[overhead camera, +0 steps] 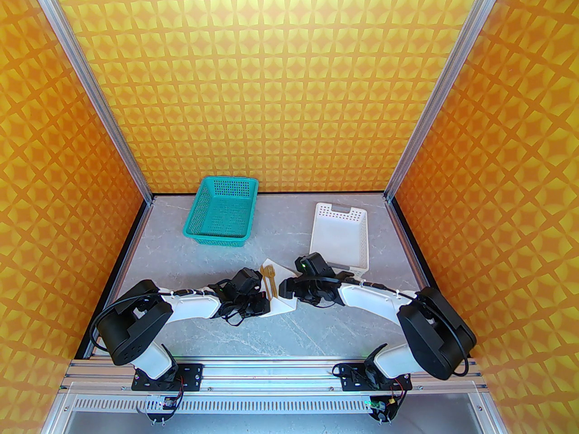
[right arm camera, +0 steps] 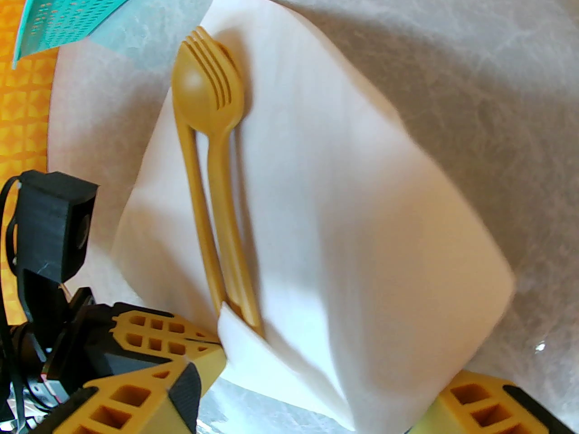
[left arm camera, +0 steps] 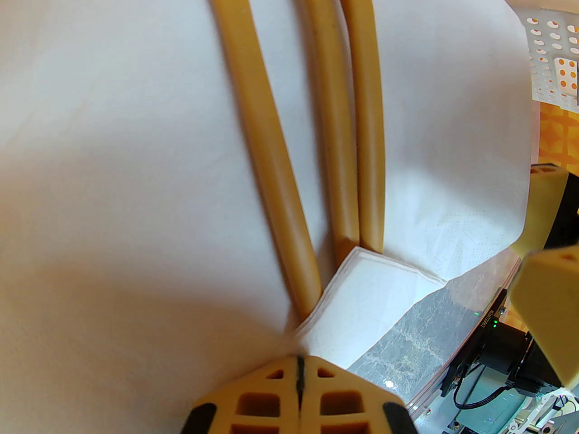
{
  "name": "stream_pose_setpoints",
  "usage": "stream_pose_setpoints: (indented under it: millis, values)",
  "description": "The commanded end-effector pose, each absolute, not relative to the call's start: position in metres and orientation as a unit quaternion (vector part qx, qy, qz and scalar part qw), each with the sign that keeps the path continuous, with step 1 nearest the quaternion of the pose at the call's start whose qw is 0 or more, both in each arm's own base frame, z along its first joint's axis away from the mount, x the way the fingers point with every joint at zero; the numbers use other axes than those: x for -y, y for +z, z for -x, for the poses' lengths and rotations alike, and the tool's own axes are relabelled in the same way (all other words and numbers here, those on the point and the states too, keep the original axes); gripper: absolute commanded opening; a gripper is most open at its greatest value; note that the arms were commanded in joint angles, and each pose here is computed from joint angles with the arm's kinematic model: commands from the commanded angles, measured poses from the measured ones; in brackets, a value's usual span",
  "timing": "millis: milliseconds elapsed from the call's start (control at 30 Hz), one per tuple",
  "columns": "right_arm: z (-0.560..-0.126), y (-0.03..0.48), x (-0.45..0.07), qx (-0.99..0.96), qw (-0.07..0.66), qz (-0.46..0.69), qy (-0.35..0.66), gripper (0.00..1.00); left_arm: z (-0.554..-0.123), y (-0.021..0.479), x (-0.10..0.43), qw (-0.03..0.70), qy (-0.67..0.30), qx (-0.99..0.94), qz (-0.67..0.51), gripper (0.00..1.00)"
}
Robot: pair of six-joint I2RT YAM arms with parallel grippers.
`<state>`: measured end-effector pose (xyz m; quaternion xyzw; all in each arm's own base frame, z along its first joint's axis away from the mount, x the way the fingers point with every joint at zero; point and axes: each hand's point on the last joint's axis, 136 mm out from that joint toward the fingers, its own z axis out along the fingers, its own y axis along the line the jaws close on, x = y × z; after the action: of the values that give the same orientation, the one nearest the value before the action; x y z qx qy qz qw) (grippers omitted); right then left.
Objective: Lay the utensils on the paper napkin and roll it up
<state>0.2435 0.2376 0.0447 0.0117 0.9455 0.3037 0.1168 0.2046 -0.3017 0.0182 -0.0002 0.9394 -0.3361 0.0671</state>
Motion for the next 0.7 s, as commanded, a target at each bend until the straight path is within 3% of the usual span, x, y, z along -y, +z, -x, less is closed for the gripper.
stream_pose_setpoints:
  millis: [0, 533, 667]
  values:
    - [-0.252, 0.055, -0.245, -0.935, 0.142, -0.012, 0.325, 0.77, -0.201, 0.008, 0.292, 0.063, -0.31, -0.949, 0.005, 0.01]
    - [-0.276, 0.092, -0.234, -0.925, 0.235, 0.009, 0.297, 0.75, -0.2, 0.009, 0.291, 0.063, -0.309, -0.949, 0.006, 0.02]
    - [-0.275, 0.092, -0.228, -0.932, 0.234, 0.01, 0.276, 0.67, -0.2, 0.008, 0.291, 0.063, -0.308, -0.949, 0.005, 0.02]
